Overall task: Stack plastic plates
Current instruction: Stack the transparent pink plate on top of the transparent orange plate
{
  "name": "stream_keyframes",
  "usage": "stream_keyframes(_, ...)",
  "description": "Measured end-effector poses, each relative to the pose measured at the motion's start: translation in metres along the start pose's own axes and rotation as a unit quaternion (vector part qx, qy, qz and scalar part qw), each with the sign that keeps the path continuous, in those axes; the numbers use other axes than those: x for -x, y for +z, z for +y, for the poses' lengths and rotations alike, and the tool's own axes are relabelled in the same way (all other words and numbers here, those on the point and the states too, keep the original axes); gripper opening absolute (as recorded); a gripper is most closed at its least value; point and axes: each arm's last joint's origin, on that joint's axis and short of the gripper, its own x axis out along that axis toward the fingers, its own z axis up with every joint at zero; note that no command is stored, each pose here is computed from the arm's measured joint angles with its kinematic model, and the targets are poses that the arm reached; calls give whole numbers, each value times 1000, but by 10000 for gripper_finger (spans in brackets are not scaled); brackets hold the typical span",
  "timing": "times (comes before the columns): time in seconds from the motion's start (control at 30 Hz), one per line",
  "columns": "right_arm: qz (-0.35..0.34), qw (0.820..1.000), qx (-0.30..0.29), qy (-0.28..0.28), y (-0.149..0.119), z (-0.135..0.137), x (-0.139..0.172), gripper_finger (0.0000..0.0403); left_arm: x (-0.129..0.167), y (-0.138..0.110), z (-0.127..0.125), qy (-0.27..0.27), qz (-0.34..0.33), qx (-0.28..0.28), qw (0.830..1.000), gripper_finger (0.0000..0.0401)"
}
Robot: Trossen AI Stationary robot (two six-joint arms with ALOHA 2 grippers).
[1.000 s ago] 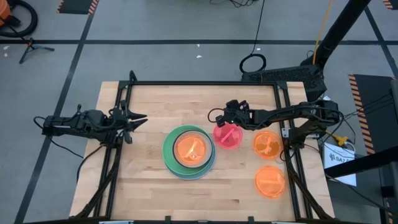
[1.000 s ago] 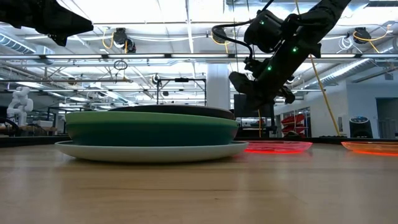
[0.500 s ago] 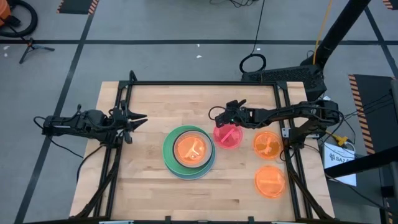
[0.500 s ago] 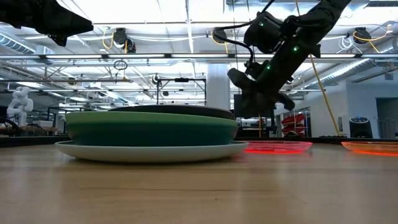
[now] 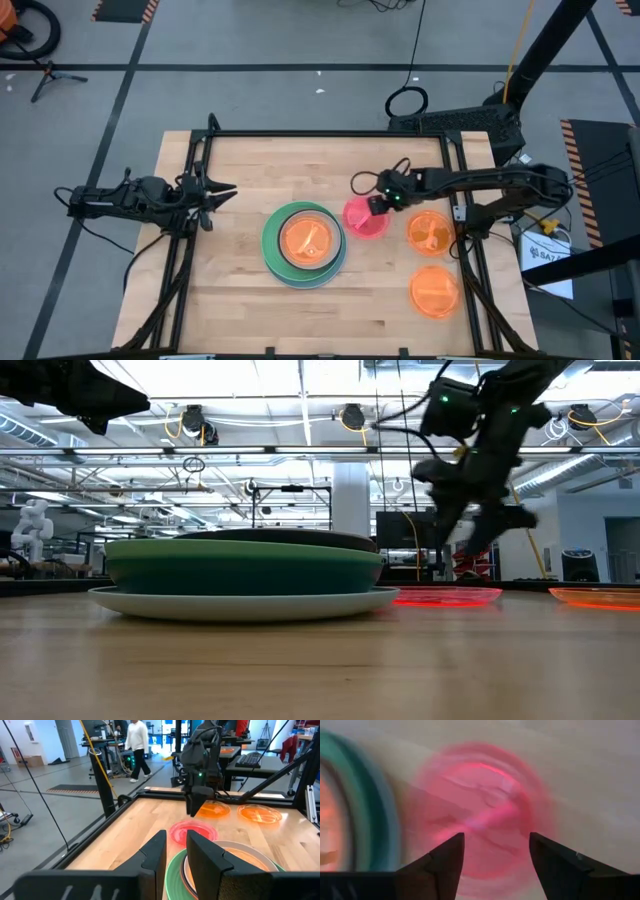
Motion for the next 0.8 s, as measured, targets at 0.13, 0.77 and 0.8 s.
stream_keyframes(0.13, 9, 996, -23, -81, -8, -15, 7, 214, 0, 0, 0, 0, 0, -1, 1000, 83)
stream_keyframes(0.77, -1, 992, 0, -126, -5, -11, -31, 212, 0, 0, 0, 0, -1, 0, 1000, 83)
stream_keyframes(0.8, -2, 992, 1, -124, -5, -10, -33, 212, 0, 0, 0, 0, -1, 0, 1000, 83)
